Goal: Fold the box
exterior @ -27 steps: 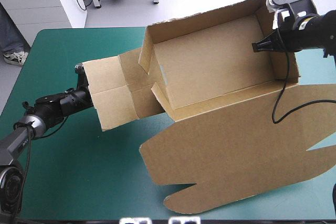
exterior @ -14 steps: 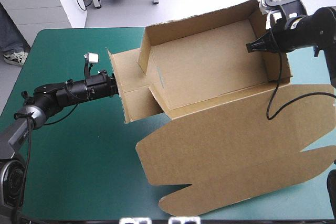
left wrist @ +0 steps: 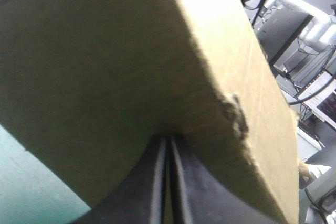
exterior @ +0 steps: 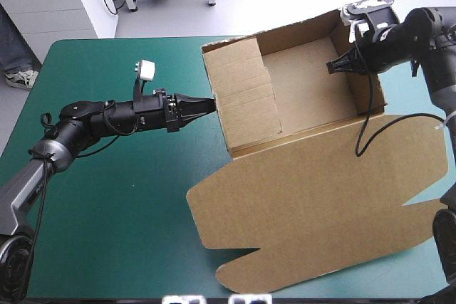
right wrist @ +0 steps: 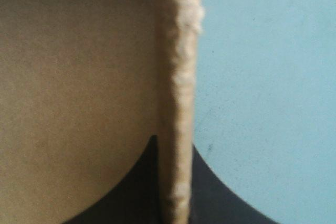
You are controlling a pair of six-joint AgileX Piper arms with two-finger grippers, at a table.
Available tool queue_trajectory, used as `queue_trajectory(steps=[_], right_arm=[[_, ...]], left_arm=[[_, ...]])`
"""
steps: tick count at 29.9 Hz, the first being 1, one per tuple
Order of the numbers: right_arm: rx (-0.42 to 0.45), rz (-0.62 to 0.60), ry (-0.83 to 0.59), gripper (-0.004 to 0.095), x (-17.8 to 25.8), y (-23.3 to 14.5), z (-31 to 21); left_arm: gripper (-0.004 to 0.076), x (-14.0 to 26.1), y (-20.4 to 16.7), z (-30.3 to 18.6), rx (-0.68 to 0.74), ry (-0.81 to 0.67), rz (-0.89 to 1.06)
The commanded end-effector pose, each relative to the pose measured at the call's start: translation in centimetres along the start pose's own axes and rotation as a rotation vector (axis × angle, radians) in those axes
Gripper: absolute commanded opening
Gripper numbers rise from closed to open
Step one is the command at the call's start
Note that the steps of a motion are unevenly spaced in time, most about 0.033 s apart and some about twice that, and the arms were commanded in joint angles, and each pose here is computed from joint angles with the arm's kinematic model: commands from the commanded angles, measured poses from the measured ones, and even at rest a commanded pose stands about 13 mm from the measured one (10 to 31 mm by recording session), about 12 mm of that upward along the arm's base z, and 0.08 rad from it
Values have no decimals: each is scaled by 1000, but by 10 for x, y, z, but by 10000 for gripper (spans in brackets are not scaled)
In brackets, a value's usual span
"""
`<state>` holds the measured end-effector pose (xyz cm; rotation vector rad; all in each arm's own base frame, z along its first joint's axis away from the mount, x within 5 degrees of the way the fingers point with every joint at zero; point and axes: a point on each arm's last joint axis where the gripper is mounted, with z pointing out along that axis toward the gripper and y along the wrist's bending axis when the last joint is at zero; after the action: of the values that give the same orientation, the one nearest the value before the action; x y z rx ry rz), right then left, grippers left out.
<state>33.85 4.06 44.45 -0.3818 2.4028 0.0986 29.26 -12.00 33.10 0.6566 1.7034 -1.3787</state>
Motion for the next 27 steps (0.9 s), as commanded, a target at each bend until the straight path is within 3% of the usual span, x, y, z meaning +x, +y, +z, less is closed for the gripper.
queue_trajectory(steps=[1, 8, 16, 19, 27], right_arm=[[6, 6, -141, -18, -9, 2, -28], [-2, 10, -129, -18, -10, 1, -21], [-1, -17, -119, -18, -9, 1, -20], [0, -17, -122, -17, -10, 1, -19], [11, 18, -130, -12, -11, -1, -15]], left_arm=[[6, -30, -34, -6, 162, -157, 4], [41, -32, -35, -7, 176, -149, -119], [347, -33, -36, -7, 184, -143, -205], [422, -33, -38, -8, 185, -144, -204], [427, -43, -41, -7, 165, -128, -217]])
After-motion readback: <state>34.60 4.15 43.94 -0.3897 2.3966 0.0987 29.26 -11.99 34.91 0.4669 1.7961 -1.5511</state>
